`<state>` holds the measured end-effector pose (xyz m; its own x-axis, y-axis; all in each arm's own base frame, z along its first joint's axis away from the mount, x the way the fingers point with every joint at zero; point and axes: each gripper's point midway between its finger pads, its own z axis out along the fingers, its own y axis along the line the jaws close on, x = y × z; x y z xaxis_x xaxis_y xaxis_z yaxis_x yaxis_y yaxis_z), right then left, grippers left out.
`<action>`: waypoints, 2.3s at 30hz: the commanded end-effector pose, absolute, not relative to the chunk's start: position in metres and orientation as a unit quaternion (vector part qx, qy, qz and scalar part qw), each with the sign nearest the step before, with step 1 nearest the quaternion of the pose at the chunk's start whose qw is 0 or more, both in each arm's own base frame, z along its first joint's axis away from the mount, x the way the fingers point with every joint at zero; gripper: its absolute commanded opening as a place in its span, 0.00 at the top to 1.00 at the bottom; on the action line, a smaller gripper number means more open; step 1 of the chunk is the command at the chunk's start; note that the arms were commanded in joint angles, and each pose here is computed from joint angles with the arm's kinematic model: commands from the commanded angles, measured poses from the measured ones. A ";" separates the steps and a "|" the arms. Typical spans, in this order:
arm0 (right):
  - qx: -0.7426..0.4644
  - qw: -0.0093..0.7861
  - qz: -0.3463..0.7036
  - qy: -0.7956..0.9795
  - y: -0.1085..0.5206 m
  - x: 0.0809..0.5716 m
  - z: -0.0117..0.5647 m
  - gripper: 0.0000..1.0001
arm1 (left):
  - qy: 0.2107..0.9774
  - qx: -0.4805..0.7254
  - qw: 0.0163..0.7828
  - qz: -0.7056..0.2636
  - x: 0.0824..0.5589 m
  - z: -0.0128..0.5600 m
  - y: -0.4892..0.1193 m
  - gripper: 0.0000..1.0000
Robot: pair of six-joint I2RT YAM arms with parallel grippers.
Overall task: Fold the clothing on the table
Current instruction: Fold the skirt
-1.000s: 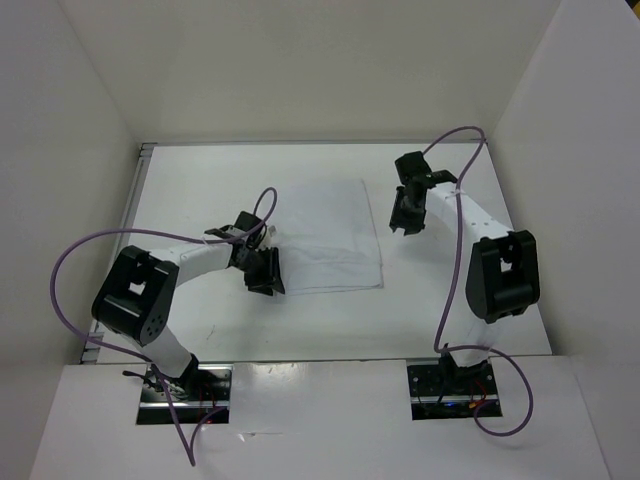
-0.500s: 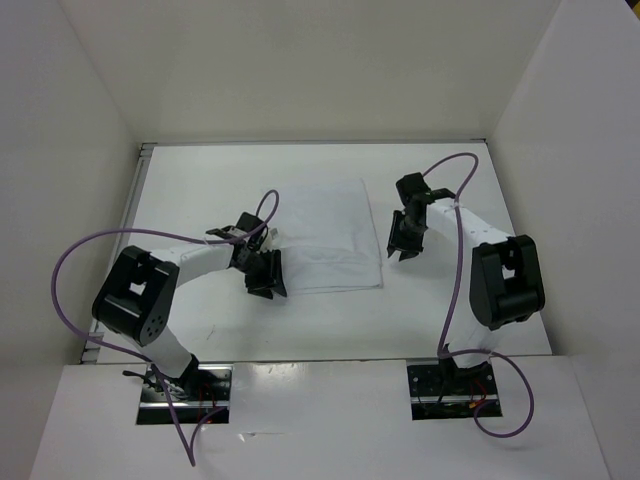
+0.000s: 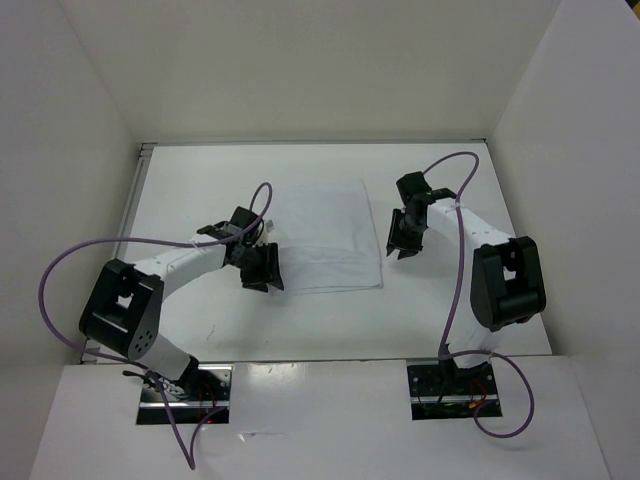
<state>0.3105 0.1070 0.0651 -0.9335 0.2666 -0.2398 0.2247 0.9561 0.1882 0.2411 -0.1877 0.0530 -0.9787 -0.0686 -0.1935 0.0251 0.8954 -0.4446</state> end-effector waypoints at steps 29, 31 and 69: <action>0.112 0.106 0.157 0.975 0.129 0.291 0.043 0.60 | 0.972 -0.008 0.109 -0.206 0.260 0.042 -0.186 0.48; 0.110 0.099 0.165 0.975 0.133 0.293 0.036 0.60 | 0.973 -0.016 0.109 -0.202 0.260 0.041 -0.177 0.48; 0.101 0.031 0.141 0.984 0.151 0.251 0.004 0.86 | 0.980 -0.028 0.055 -0.188 0.239 -0.019 -0.165 0.87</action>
<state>0.2589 0.1557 0.0127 -0.9790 0.2014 -0.0324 0.1797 0.9269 0.3294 0.2588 -0.1845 0.0133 -0.9826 -0.0902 -0.1623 -0.0037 0.8835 -0.4683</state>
